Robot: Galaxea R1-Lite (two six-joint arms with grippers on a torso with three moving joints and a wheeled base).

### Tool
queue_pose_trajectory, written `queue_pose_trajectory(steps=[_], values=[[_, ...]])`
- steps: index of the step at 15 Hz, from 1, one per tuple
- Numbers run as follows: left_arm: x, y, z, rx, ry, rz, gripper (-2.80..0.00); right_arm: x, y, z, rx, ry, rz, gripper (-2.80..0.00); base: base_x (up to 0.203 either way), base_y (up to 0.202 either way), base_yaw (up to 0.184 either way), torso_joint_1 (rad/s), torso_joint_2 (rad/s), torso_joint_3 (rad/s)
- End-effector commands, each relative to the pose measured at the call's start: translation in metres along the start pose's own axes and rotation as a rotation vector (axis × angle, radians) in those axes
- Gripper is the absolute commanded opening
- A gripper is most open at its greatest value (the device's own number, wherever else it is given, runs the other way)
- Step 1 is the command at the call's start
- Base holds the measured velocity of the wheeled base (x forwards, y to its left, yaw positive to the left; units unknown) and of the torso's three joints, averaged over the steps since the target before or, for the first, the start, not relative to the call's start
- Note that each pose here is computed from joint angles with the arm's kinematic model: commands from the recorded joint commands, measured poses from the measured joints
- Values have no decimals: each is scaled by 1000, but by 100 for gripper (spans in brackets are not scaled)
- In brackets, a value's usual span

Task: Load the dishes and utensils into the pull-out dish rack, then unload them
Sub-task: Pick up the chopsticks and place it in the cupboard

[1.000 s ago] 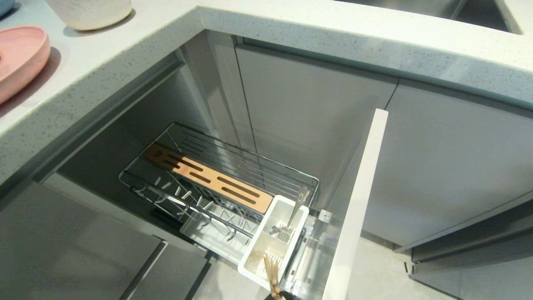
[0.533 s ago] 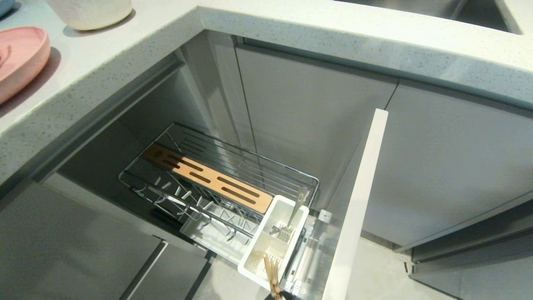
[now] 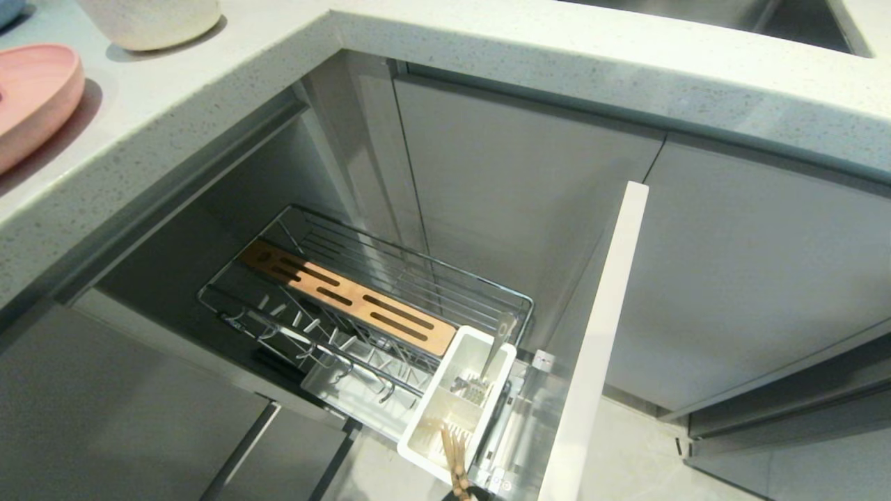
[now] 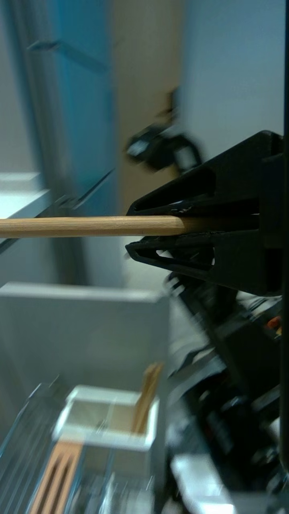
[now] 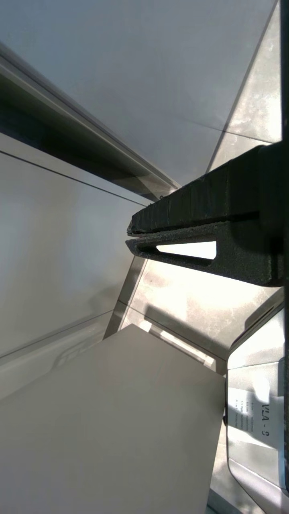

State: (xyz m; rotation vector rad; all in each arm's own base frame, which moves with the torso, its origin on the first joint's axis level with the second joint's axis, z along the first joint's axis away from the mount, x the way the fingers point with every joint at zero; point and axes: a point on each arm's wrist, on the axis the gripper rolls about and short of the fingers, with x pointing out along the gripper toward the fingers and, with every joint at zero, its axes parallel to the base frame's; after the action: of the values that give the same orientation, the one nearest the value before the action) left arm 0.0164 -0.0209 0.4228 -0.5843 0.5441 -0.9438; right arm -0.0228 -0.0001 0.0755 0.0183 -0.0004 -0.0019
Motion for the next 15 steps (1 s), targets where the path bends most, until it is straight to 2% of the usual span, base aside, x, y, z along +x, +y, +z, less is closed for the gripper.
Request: queue_pose_trajectory(steps=[1, 4, 6, 10, 13, 15], values=[[8, 6, 2, -47, 83, -46, -280, 0, 0, 0, 0, 2, 0, -280, 0, 0, 0, 0, 0, 0], [29, 23, 13, -124, 160, -8, -280, 0, 0, 0, 0, 2, 0, -280, 0, 0, 0, 0, 0, 0], [43, 33, 13, -125, 239, 41, -280, 0, 0, 0, 0, 2, 0, -280, 0, 0, 0, 0, 0, 0], [54, 47, 6, -13, 368, 154, -280, 0, 0, 0, 0, 2, 0, -280, 0, 0, 0, 0, 0, 0], [51, 48, 2, 48, 388, 191, -280, 0, 0, 0, 0, 2, 0, -280, 0, 0, 0, 0, 0, 0], [48, 49, -1, 123, 403, 228, -280, 0, 0, 0, 0, 2, 0, -280, 0, 0, 0, 0, 0, 0]])
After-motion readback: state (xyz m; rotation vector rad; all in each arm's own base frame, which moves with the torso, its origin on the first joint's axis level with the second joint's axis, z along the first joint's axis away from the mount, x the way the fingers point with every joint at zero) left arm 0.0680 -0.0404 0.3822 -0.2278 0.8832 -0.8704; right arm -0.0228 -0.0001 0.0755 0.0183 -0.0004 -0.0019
